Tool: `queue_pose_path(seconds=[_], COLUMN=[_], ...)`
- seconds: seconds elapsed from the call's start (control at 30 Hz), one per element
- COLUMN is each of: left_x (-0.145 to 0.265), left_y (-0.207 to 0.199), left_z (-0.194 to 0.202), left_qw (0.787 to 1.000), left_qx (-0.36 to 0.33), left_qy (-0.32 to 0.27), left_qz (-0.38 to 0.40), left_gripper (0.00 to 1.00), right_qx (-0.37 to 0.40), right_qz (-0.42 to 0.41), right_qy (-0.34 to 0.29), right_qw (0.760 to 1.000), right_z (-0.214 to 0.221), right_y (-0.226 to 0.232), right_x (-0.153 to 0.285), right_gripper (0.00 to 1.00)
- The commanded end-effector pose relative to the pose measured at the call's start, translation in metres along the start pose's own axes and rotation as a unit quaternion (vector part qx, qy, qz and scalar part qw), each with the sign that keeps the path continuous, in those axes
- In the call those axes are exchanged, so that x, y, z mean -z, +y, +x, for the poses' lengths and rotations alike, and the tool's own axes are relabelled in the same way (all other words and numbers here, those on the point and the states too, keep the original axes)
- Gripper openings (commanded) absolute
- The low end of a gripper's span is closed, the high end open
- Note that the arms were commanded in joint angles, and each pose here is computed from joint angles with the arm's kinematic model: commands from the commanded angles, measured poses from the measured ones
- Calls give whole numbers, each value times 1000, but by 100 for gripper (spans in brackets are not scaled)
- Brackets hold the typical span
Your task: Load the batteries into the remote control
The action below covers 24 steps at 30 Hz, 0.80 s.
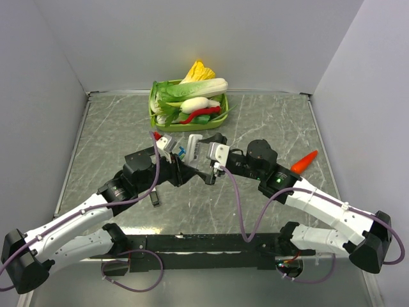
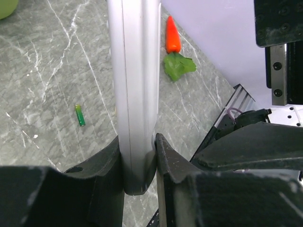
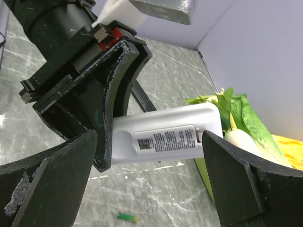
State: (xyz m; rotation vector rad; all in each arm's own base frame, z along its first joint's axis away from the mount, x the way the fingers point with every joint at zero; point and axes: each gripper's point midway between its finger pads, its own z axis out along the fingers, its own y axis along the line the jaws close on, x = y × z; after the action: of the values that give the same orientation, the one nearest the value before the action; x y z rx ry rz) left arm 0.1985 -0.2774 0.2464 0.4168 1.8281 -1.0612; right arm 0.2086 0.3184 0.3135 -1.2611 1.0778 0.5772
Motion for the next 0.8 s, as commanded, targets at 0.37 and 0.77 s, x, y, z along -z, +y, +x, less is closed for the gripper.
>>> queue_pose_path(seconds=[0.37,0.77], left_x=[5,6], left_y=[-21,-28], left_z=[-21,-27], left_qw=[998,997], left_qx=[4,6], left_qy=[-38,-46], left_qz=[45,58], left_gripper=[1,1], right_qx=[26,9], right_qz=[37,-13], right_qy=[-46,-27], right_qw=[998,1000], right_z=[-22,-10], right_y=[-23,-4], right_x=[-1,-7], right_gripper=[100,97])
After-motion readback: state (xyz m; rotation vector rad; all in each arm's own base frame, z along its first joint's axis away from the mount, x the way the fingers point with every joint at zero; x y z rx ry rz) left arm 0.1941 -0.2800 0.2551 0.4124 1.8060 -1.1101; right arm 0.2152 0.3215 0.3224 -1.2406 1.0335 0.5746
